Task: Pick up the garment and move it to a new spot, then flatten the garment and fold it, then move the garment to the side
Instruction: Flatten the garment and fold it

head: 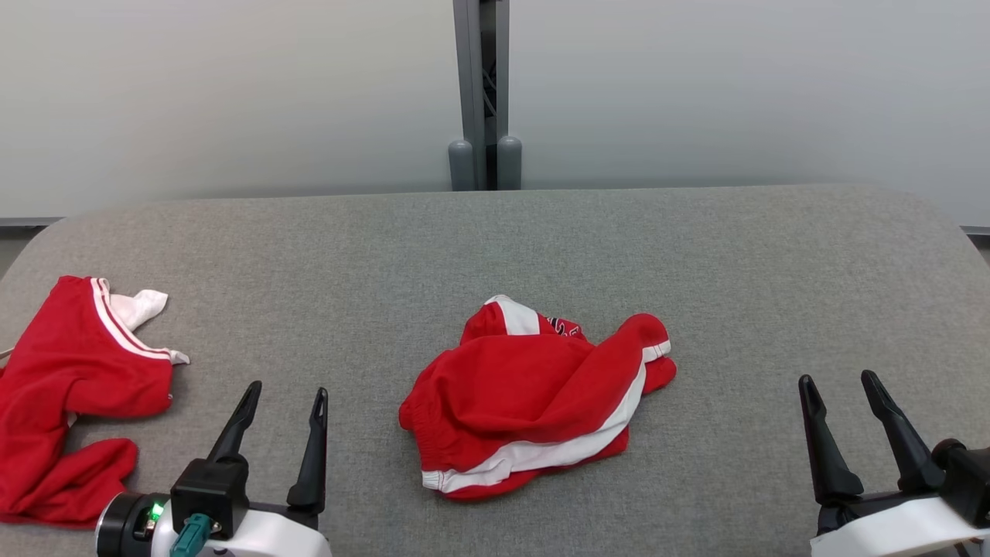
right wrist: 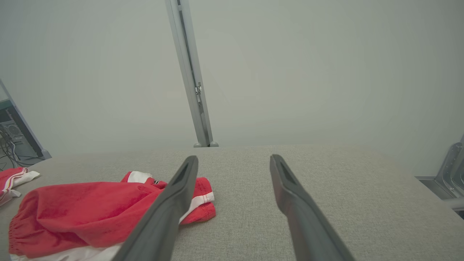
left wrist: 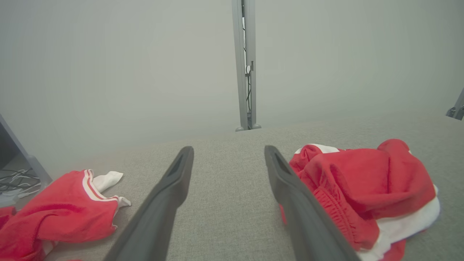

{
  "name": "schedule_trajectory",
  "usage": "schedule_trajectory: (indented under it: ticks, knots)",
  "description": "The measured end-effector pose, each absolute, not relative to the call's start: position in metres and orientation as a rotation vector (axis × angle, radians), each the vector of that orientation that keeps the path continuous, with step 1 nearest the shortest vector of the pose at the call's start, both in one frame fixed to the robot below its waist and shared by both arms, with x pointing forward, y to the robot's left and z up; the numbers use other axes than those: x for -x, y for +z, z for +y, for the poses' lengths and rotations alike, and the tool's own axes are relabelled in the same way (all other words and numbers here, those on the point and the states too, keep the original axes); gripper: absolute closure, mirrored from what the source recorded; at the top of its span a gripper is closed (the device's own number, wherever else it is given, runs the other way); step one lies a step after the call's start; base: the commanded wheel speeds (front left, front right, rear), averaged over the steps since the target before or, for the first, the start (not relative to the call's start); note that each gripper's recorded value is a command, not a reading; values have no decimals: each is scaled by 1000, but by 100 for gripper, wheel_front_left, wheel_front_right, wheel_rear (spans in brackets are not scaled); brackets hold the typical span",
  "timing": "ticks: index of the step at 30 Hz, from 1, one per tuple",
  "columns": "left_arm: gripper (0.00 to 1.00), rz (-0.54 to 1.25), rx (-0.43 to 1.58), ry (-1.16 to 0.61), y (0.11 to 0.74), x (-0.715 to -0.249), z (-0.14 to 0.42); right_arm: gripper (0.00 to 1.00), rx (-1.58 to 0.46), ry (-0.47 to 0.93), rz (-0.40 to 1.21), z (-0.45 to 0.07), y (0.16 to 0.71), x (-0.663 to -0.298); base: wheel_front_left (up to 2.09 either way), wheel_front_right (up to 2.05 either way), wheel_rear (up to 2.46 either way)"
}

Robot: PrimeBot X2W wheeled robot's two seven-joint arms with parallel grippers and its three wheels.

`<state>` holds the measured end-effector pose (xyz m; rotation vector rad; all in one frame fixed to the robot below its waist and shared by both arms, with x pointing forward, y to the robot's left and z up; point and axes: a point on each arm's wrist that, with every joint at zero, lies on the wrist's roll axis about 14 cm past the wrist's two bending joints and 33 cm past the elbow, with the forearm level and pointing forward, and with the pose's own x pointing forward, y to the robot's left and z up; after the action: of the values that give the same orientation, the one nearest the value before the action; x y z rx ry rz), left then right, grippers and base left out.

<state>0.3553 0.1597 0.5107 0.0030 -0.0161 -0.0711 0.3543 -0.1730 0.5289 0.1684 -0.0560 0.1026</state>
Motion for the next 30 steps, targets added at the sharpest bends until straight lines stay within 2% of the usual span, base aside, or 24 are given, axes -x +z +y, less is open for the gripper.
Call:
schedule_trajectory:
  ticks: [7,14,18,27,28,29,30]
  knots:
    - [0,30,34,-144,503,-353,138,0,-170,107,-45,-171,526,-355,0,0,0]
    - [0,259,161,-320,458,-334,85,0,-176,124,-18,-165,518,-358,0,0,0]
    - [0,367,171,-368,435,-323,73,0,-183,128,-8,-163,515,-363,0,0,0]
    - [0,436,164,-430,416,-330,60,0,-195,139,20,-159,505,-369,0,0,0]
    - [8,439,166,-437,415,-330,58,0,-198,136,25,-160,504,-368,0,0,0]
    - [43,441,170,-439,415,-331,57,0,-197,135,27,-161,503,-368,0,0,0]
    - [72,442,172,-442,414,-332,56,0,-195,133,30,-162,502,-368,0,0,0]
